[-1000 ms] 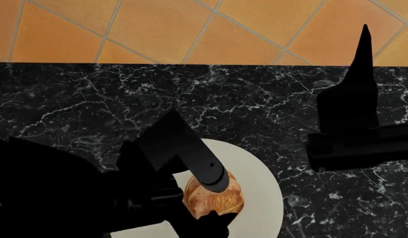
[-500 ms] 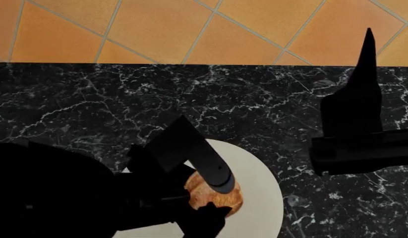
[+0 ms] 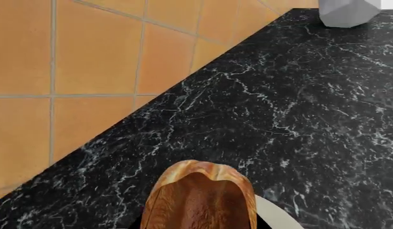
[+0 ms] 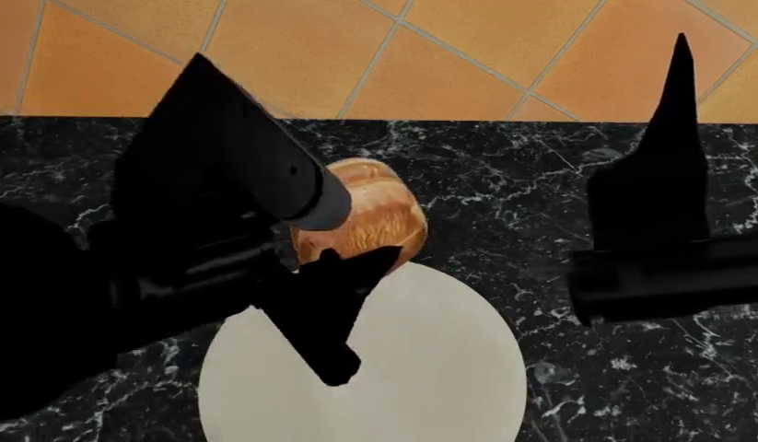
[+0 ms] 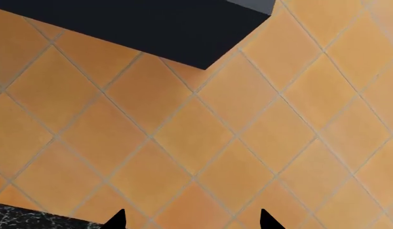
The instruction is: Place all breads on the cutting board.
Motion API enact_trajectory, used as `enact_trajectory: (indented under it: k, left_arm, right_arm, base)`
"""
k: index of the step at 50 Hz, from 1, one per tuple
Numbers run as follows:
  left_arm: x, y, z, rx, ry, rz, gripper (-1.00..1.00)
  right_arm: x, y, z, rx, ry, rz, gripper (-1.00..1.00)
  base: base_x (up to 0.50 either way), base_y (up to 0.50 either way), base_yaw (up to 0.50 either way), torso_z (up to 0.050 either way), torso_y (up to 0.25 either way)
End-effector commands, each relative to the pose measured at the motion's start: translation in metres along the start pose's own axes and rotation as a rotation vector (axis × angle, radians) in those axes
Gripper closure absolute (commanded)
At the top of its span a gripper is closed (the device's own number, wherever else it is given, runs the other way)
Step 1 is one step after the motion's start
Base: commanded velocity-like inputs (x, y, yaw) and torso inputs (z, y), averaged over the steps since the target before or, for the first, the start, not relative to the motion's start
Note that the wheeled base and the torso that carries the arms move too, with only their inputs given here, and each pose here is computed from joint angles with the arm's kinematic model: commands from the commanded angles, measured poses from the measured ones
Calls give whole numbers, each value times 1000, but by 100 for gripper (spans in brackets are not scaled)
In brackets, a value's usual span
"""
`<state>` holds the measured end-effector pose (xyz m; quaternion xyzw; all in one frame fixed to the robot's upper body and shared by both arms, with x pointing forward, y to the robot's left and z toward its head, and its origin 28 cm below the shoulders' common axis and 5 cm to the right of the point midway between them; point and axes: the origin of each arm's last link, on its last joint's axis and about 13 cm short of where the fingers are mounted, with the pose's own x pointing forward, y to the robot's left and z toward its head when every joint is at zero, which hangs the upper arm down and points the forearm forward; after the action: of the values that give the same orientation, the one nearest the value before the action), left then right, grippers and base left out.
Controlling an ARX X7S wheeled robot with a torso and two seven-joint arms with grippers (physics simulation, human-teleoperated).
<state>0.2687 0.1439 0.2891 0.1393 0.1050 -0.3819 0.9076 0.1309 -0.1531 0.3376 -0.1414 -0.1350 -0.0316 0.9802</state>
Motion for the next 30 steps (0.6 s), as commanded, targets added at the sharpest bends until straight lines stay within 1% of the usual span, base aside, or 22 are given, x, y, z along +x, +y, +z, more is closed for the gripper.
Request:
enact_trajectory:
  k: [1,3,4,6,7,8,12,13,14,21,30]
  left_arm:
    - [-62,12,42,11,-233,140,100]
    - [-78,18,52,15,-271,186,100]
    - [-80,19,54,24,-274,200,100]
    - [-91,28,65,20,-296,251,100]
    - [-91,28,65,20,-296,251,100]
    - [-96,35,69,11,-295,289,100]
    - [-106,43,74,2,-300,338,100]
    - [-108,44,75,3,-304,349,100]
    - [-110,44,74,-12,-308,337,100]
    - [-113,43,79,3,-314,369,100]
    - [-114,47,83,12,-306,404,100]
  right_arm:
    - [2,-1,15,1,-49,10,-100]
    - [4,1,15,-48,-28,10,-100]
    - [4,1,15,-38,-34,10,-100]
    - [4,2,17,-45,-36,15,-100]
    - [4,2,17,-45,-36,15,-100]
    - [4,3,17,-46,-38,18,-100]
    - [2,2,18,-49,-45,20,-100]
    - [1,2,19,-52,-47,21,-100]
    - [1,2,20,-52,-50,22,-100]
    - [-2,1,21,-57,-56,20,-100]
    - [-3,0,19,-48,-58,20,-100]
  base:
    - [0,0,0,0,0]
    - [-1,250,0,0,0]
    - [-1,500,0,0,0]
    - [-1,500,0,0,0]
    - [-1,500,0,0,10]
    - [-1,500,0,0,0]
    - [-1,500,0,0,0]
    - [-1,500,0,0,0]
    - [-1,500,0,0,0]
    - [1,500,0,0,0]
    - [1,500,0,0,0]
